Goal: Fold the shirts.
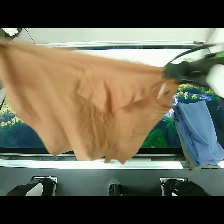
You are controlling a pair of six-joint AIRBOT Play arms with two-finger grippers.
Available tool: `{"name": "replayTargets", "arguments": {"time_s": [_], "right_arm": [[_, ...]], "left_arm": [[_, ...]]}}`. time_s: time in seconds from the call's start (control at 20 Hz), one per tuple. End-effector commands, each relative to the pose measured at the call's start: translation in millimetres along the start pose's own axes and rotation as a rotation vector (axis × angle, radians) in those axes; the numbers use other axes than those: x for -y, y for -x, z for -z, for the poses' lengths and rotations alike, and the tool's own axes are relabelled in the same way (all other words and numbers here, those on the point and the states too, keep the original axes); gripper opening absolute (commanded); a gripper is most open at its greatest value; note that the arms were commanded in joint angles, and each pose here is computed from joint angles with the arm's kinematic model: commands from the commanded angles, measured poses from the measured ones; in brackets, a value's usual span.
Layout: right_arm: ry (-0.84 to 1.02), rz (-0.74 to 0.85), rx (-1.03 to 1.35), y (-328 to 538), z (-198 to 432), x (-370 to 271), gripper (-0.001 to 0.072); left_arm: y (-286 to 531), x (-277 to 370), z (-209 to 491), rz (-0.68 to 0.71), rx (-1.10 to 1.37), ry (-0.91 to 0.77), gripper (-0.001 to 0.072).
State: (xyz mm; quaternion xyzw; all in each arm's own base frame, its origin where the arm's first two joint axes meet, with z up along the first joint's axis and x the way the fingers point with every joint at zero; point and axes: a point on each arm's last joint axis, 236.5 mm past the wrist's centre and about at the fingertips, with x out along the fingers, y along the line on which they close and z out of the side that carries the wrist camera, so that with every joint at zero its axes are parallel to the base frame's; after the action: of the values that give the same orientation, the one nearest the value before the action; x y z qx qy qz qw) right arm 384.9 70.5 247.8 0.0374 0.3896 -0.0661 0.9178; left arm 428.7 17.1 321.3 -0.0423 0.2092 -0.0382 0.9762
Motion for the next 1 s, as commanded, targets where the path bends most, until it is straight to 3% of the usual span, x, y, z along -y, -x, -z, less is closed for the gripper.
{"name": "replayTargets", "arguments": {"time_s": [0.0, 0.25, 0.5, 0.55, 0.6, 0.65, 0.7, 0.75, 0.85, 0.95], "right_arm": [[-0.212, -0.292, -0.268, -126.6, 41.8, -60.0, 0.0044], [-0.464, -0.381, -0.212, -237.2, 19.6, -55.7, 0.0046], [-0.546, -0.387, -0.273, -292.4, 47.5, -67.4, 0.0046], [-0.561, -0.395, -0.288, -293.2, 49.7, -69.0, 0.0052], [-0.566, -0.4, -0.308, -285.9, 46.7, -64.3, 0.0206], [-0.54, -0.402, -0.331, -274.9, 43.3, -55.6, 0.0436], [-0.485, -0.403, -0.348, -260.9, 40.0, -40.4, 0.0656], [-0.443, -0.399, -0.374, -247.6, 40.8, -21.2, 0.0677], [-0.417, -0.377, -0.494, -218.6, 60.8, 21.1, 0.0671], [-0.344, -0.37, -0.649, -193.6, 93.9, 49.7, 0.0541]], "left_arm": [[-112.7, -17.5, 139.2, 0.055, -0.415, 0.088, 0.0026], [-204.9, -8.2, 211.1, 0.168, -0.51, 0.267, 0.0027], [-218.4, 9.4, 260.1, 0.224, -0.647, 0.315, 0.0028], [-214.7, 11.5, 259.9, 0.231, -0.66, 0.319, 0.0058], [-208.6, 9.6, 255.2, 0.231, -0.672, 0.343, 0.0151], [-198.9, 3.1, 246.5, 0.223, -0.69, 0.388, 0.0425], [-184.9, -8.1, 239.8, 0.216, -0.72, 0.432, 0.0576], [-168.6, -20.0, 239.2, 0.207, -0.765, 0.48, 0.054], [-121.7, -45.2, 263.7, 0.18, -0.936, 0.53, 0.0538], [-64.0, -78.9, 311.5, 0.058, -1.145, 0.524, 0.0537]]}}
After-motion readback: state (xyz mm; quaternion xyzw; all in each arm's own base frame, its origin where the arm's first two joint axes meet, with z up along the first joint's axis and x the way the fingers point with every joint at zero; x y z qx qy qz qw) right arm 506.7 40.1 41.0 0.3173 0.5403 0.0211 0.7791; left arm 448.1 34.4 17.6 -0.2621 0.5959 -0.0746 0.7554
